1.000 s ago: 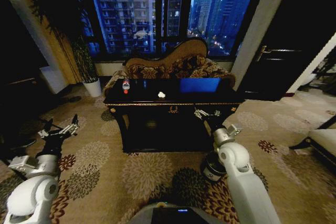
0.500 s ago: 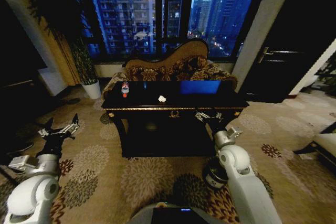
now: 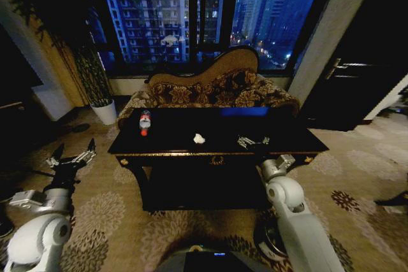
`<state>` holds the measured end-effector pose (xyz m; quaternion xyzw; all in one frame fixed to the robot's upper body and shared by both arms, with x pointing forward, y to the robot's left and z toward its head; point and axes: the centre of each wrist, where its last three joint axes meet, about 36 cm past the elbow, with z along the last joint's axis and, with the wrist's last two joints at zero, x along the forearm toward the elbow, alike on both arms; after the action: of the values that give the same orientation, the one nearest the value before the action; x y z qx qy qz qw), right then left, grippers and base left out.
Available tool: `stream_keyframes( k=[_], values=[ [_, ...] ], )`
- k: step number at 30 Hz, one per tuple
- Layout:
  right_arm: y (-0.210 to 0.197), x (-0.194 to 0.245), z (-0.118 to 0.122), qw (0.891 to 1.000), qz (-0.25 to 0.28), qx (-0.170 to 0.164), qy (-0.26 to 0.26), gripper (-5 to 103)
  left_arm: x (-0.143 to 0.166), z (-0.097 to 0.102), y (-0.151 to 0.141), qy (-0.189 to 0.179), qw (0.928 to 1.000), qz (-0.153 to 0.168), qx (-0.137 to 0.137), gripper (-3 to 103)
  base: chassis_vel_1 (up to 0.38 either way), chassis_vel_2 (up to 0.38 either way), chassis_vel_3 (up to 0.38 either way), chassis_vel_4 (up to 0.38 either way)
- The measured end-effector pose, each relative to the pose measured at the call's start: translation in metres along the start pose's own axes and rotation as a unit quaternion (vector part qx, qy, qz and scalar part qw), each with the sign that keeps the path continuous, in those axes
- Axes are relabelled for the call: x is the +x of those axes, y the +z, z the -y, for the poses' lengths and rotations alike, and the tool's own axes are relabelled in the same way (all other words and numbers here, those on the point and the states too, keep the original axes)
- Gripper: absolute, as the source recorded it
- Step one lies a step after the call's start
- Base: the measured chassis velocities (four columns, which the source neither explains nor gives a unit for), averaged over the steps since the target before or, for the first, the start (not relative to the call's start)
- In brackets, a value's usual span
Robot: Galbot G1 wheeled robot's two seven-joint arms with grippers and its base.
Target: Move to the front of the table and place the trash on the table into the trash bin.
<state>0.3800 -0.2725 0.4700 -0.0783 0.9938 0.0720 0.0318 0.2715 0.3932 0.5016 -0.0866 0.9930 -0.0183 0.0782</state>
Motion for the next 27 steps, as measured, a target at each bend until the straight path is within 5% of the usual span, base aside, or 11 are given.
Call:
stream_keyframes(
  k=[27],
  values=[
    [0.011,-0.04,-0.041,0.982,-0.091,0.073,-0.146,100,0.012,0.004,-0.001,-0.009,0.9999,-0.003,-0.004,100,-0.007,0.01,0.009,-0.008]
  ],
)
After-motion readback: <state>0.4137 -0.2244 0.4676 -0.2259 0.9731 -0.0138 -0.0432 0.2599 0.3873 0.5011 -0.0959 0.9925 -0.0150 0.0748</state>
